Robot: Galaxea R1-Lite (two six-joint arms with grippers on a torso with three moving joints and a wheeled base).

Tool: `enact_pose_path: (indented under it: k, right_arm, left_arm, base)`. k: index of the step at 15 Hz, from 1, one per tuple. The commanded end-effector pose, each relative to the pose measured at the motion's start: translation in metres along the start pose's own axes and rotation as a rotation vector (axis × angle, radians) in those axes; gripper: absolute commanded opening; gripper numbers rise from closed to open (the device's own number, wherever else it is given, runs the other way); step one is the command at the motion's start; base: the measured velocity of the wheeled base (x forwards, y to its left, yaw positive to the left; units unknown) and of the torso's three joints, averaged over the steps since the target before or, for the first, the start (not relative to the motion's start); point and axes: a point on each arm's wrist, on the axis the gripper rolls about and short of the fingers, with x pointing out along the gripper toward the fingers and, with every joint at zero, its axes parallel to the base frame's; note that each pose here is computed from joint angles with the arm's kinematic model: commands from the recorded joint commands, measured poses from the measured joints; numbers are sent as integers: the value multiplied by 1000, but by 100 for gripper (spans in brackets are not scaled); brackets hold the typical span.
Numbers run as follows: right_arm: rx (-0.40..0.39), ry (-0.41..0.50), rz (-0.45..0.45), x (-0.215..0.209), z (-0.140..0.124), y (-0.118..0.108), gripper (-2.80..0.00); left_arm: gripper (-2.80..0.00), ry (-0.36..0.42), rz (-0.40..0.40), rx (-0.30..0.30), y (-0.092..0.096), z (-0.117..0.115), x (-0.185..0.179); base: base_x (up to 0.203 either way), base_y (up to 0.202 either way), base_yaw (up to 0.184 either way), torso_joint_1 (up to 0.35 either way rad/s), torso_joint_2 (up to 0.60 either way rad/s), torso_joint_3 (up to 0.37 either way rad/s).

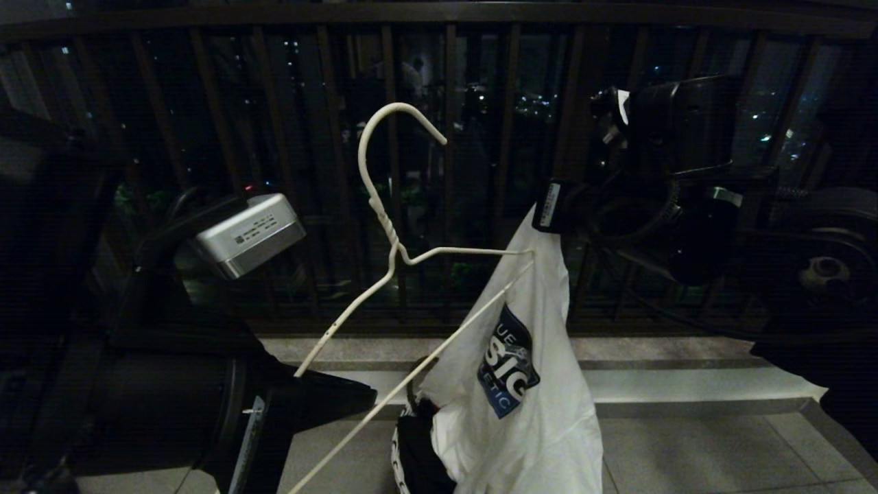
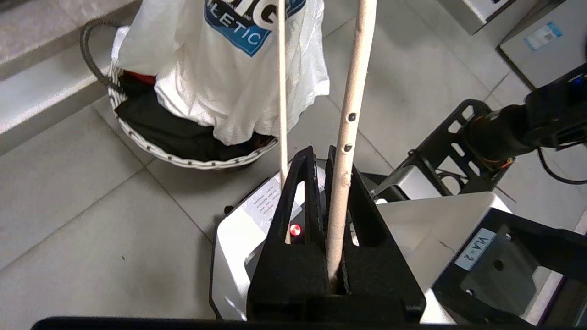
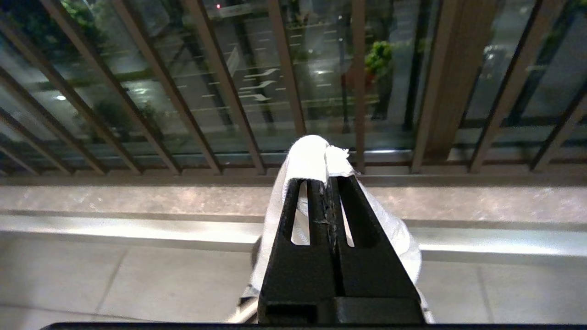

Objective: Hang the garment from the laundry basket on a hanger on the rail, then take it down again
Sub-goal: Hang the clothes on the clothes rack

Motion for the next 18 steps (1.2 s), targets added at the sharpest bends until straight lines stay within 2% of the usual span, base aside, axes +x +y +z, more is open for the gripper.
enact_pose_path:
  k: [1, 4, 5, 7, 9, 11, 12, 14, 16, 18]
  right_arm:
    - [7, 15, -9, 11, -7, 4, -280]
    - [69, 27, -16, 16, -3, 8, -280]
    - [111, 36, -19, 16, 2, 9, -280]
    - [203, 33, -13, 12, 12, 10, -280]
    - [214, 21, 13, 7, 19, 10, -280]
    - [198, 24, 93, 6, 26, 14, -280]
    - [189, 19, 143, 6, 32, 17, -280]
    - [192, 25, 172, 6, 33, 18, -280]
    - [197, 52, 264, -1, 34, 17, -280]
    - [218, -13, 345, -7, 38, 16, -280]
  left_arm:
    - [-280, 16, 3, -3, 0, -1, 5]
    - [-280, 14, 9, 0, 1, -1, 5]
    - [-280, 3, 17, 2, 0, 0, 2]
    - [-280, -46, 49, 8, -1, 1, -10]
    - [-280, -122, 71, 14, -3, 5, -30]
    - [-280, -177, 122, 22, -1, 7, -44]
    - [-280, -193, 142, 48, 0, 6, -49]
    - [-280, -220, 178, 54, 0, 6, -55]
    - [-280, -240, 209, 66, 1, 6, -60]
    - [-280, -246, 215, 69, 1, 6, -62]
  base:
    - [0, 0, 0, 0, 0, 0]
    - [0, 0, 0, 0, 0, 0]
    - [0, 0, 0, 0, 0, 0]
    - [0, 0, 0, 0, 0, 0]
    - [0, 0, 0, 0, 0, 0]
    - [0, 0, 0, 0, 0, 0]
    - [0, 0, 0, 0, 0, 0]
    - [0, 0, 0, 0, 0, 0]
    - [0, 0, 0, 0, 0, 0]
    - [0, 0, 0, 0, 0, 0]
